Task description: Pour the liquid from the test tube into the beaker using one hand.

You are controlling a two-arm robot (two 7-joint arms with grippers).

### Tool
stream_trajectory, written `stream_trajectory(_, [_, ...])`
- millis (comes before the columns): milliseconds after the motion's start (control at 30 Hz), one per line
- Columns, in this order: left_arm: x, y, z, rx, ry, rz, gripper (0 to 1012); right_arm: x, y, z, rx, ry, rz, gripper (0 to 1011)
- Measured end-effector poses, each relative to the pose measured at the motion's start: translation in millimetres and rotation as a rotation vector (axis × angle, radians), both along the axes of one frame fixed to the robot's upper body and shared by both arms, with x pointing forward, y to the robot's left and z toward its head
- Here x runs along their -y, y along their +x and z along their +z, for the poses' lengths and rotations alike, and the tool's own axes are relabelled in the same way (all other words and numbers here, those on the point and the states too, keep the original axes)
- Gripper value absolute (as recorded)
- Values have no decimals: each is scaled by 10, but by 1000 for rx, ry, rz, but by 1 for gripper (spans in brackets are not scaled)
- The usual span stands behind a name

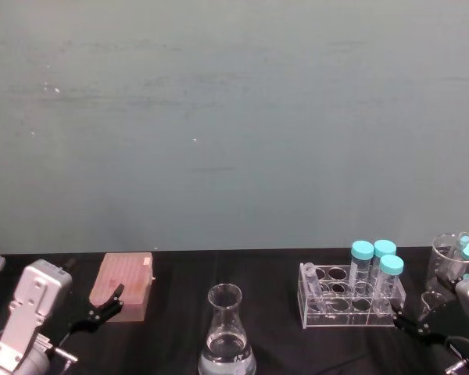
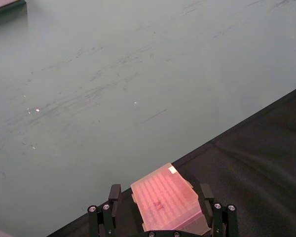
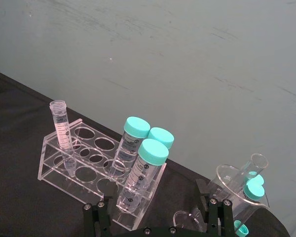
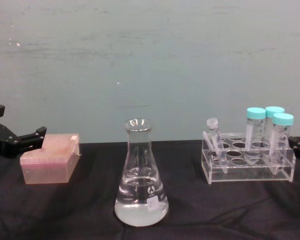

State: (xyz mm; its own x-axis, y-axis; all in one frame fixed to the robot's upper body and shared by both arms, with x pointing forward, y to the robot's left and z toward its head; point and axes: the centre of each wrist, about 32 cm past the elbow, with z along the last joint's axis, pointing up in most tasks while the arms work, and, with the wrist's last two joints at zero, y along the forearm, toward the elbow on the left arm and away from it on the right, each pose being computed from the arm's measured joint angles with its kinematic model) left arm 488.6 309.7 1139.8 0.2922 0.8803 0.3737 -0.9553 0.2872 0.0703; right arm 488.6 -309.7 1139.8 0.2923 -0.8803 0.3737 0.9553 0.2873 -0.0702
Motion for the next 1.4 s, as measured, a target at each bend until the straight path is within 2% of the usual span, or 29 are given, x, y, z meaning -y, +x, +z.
stream_trajectory(1400, [0, 0, 0, 0, 0, 0, 1000, 0, 0, 0, 0, 0, 0, 1004])
